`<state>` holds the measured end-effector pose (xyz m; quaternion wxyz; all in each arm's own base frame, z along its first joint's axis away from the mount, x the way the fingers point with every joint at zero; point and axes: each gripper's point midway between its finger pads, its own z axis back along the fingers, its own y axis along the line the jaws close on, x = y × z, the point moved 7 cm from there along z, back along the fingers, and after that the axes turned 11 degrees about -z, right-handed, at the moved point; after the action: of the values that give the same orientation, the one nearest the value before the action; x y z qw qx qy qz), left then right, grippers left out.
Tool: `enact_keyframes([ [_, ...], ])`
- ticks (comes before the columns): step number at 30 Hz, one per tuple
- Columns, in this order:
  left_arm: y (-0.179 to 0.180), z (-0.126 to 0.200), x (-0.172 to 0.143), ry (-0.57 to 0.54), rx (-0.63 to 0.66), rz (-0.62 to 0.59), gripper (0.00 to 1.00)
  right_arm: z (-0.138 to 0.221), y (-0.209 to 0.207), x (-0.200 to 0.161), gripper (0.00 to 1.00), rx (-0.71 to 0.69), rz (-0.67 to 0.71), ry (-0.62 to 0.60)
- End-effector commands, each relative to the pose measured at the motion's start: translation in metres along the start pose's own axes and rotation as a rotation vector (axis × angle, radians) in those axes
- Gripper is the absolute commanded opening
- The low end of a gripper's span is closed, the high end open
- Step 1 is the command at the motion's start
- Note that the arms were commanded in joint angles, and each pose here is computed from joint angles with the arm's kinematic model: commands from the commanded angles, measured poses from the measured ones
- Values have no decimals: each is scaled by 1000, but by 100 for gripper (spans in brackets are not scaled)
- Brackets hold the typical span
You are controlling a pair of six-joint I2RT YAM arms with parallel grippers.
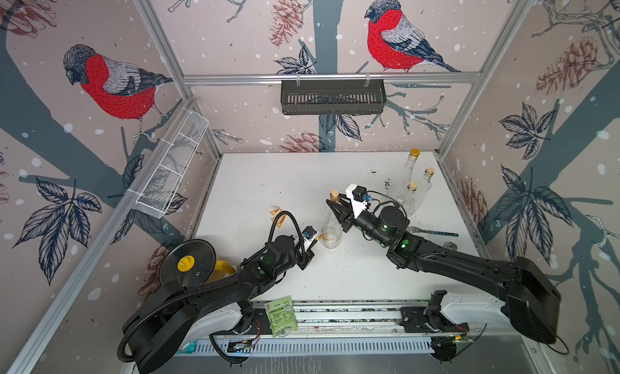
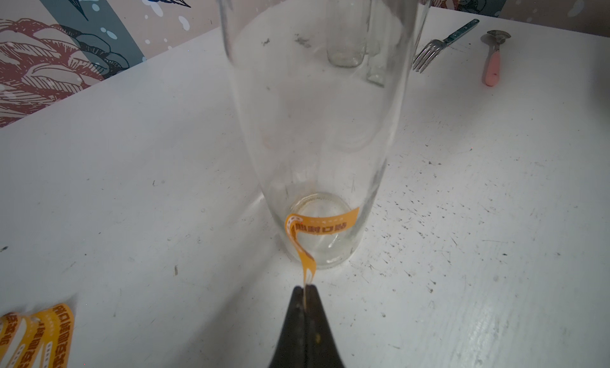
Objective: Remove the label from the bottle
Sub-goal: Tear open the label from the bottle.
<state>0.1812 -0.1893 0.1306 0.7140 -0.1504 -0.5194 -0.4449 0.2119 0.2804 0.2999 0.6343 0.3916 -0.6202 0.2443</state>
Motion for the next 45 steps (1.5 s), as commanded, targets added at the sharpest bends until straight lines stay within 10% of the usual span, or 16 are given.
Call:
enact_keyframes([
  [1,3,1,7,-43,25,4,0,-1,2,3,26,-10,10,-9],
  [12,2,1,7,-43,16,1,0,3,-4,-3,1,-142,84,2],
  [45,-3,-2,7,-35,-42,-17,0,21,-14,4,0,-313,58,-98],
])
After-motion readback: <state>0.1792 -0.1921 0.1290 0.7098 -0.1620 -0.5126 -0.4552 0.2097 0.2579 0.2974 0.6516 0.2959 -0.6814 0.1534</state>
